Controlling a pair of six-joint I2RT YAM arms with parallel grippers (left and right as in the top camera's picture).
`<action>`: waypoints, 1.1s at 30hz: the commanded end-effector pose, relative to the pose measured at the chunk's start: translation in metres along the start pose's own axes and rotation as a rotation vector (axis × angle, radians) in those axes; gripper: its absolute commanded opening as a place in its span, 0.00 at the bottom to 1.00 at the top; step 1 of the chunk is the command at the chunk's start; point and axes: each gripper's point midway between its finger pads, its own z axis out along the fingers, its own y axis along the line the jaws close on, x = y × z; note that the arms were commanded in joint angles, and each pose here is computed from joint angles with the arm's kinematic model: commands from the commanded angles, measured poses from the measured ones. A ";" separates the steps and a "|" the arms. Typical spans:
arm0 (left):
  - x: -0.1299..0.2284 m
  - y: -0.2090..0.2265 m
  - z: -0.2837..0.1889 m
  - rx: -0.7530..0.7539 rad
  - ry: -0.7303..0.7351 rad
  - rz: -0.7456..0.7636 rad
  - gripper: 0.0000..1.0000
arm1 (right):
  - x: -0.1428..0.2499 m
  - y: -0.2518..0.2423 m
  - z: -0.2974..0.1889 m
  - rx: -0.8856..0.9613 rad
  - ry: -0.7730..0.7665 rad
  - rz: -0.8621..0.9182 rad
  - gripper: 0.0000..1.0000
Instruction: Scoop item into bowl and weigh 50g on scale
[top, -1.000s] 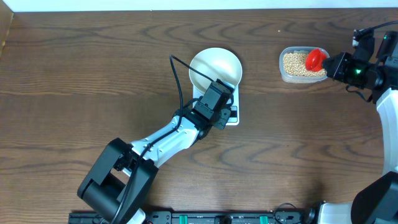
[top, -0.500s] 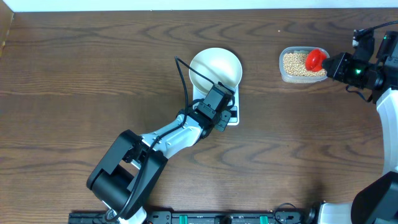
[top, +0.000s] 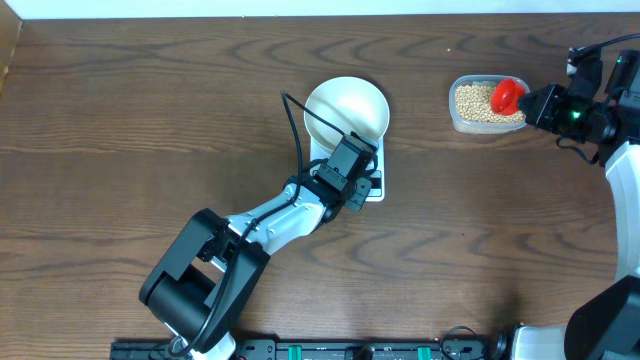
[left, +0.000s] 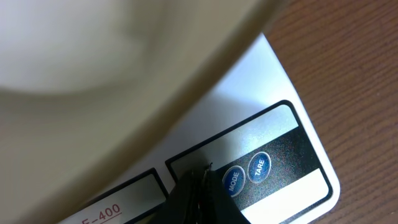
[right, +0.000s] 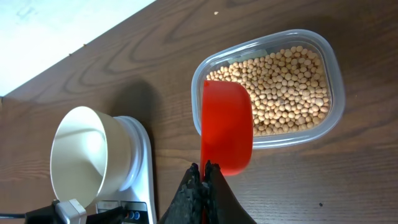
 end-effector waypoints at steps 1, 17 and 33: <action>0.036 0.003 0.016 -0.004 0.109 0.021 0.07 | -0.008 0.003 -0.006 -0.004 -0.023 -0.025 0.01; 0.041 -0.003 0.019 0.031 0.126 0.019 0.07 | -0.005 0.003 -0.006 -0.002 -0.012 -0.022 0.01; 0.051 0.019 0.017 -0.088 0.163 0.015 0.08 | -0.005 0.003 -0.006 -0.002 -0.010 -0.020 0.01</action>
